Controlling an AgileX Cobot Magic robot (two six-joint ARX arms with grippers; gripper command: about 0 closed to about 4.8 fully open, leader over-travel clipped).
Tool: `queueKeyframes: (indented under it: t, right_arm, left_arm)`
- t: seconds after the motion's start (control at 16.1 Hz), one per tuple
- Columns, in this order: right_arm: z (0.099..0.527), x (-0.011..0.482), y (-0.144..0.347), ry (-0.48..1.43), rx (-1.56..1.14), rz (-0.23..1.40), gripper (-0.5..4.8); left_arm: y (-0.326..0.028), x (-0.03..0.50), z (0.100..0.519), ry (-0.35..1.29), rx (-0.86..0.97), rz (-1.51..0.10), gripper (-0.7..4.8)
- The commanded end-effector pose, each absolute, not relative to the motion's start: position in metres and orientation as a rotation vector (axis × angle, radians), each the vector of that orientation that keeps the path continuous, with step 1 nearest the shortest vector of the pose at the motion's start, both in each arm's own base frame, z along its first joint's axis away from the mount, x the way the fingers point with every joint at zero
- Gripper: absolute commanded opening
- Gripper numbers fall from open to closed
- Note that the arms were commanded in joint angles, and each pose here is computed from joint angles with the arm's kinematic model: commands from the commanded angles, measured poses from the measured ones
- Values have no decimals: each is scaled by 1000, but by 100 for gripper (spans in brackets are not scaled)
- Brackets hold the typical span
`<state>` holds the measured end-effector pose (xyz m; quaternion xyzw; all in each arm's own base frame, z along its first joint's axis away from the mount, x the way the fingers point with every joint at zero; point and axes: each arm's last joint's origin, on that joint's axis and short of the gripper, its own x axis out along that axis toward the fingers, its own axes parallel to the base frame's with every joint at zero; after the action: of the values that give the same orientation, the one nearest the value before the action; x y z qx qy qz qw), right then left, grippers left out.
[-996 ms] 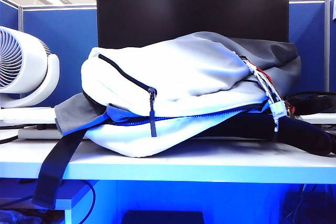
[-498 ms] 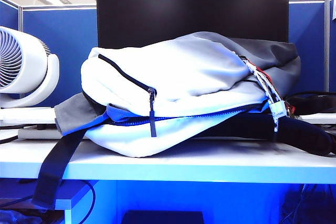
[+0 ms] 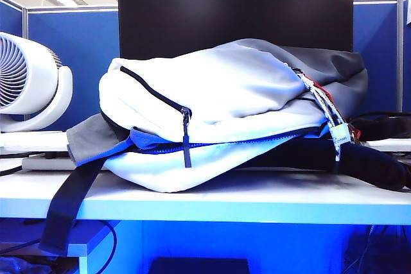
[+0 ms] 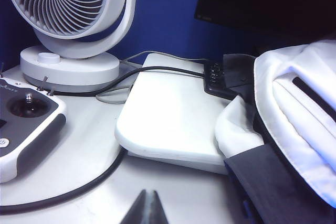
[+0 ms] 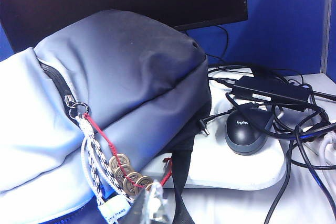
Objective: Put the gray clothes into the backpack.
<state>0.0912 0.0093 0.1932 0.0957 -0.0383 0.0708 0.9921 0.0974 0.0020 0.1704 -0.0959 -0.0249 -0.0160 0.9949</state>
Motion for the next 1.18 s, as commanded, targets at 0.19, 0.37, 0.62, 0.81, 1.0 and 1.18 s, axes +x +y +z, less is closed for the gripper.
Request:
queueKeyframes:
  t: [0.19, 0.37, 0.62, 0.81, 1.0, 1.18]
  right_arm:
    - [171, 94, 4, 47, 131, 3, -5]
    - [158, 97, 1, 79, 139, -7, -5]
    - [157, 97, 0, 80, 129, -22, -5]
    - [157, 97, -1, 79, 130, -30, -5]
    - [157, 97, -1, 79, 130, -29, -5]
    - [157, 97, -1, 79, 130, -29, -5]
  left_arm:
    - [2, 97, 172, -62, -188, -31, -4]
    - [2, 97, 172, -62, -188, -32, -4]
    - [2, 97, 172, -62, -188, -32, -4]
    - [2, 97, 172, -62, -188, -32, -4]
    - [2, 97, 172, -62, -188, -32, -4]
    - [2, 97, 172, -62, -188, -32, -4]
